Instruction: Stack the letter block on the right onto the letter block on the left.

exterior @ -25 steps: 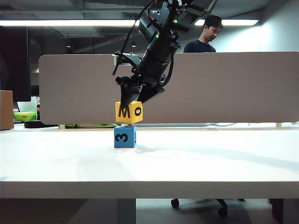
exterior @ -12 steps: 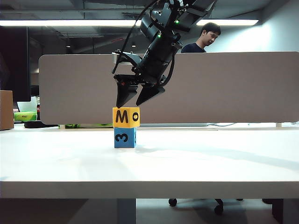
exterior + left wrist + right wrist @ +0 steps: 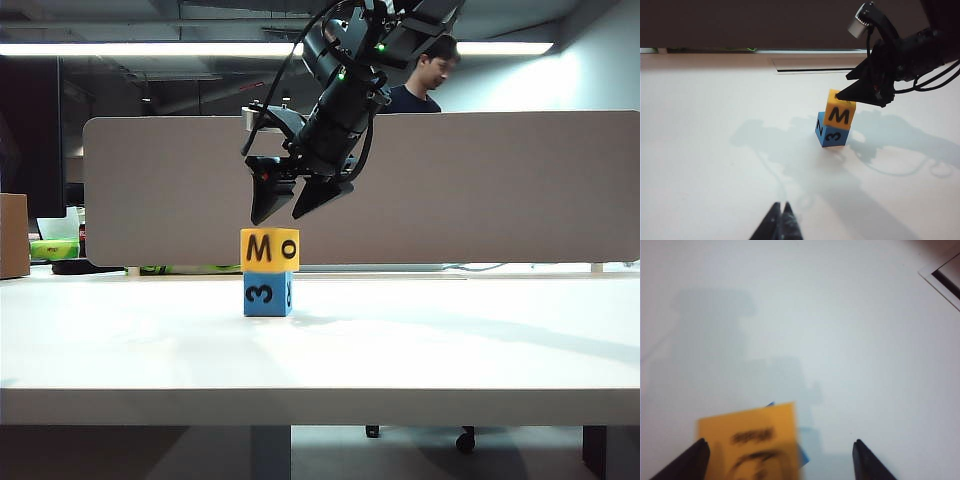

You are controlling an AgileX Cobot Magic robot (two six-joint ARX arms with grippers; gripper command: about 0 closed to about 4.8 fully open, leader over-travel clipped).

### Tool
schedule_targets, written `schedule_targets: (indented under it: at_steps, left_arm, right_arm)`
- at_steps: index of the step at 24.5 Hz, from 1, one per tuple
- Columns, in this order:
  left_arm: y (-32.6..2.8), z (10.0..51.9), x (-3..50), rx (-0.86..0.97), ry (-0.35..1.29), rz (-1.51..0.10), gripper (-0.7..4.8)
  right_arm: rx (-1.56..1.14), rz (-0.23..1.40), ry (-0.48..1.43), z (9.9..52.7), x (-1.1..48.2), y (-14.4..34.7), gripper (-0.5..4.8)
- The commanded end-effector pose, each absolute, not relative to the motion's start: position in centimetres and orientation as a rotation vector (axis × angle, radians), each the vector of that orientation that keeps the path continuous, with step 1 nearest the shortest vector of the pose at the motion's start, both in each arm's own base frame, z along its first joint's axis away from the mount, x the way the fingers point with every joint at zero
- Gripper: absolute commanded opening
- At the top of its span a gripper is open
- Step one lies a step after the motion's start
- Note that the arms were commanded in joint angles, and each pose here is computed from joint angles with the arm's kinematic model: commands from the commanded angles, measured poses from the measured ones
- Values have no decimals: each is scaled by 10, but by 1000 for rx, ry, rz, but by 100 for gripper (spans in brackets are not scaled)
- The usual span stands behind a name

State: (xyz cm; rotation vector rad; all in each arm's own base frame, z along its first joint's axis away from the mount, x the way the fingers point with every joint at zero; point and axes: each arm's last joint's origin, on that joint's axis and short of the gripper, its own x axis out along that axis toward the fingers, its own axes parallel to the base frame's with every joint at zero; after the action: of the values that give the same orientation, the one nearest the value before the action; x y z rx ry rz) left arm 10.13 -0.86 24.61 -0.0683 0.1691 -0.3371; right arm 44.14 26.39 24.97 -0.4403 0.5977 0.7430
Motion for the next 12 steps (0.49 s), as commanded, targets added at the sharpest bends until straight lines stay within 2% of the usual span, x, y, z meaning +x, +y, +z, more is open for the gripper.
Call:
schedule_targets:
  at_steps: [1,6,9,10,11,12]
  left_arm:
    - [-9,248,101,-64,155,-339,-5]
    - [-9,248,101,-64,155,-339,-5]
    - [-9,248,101,-64,155,-339,-5]
    - [-9,248,101,-64,155,-339,-5]
    - [-9,248,101,-64,155,-339,-5]
    - [-9,248,101,-64,155,-339,-5]
  right_arm:
    - [-434,744,592,253,441,264,391]
    - [-434,734,574,258,441,263,391]
    - [-422,714,494,284,434,262,387]
    - [-404,709,489,291,431,261,366]
    - [-374,702,505,303,424,257,255]
    - [-358,717,537,315,414,252,-6]
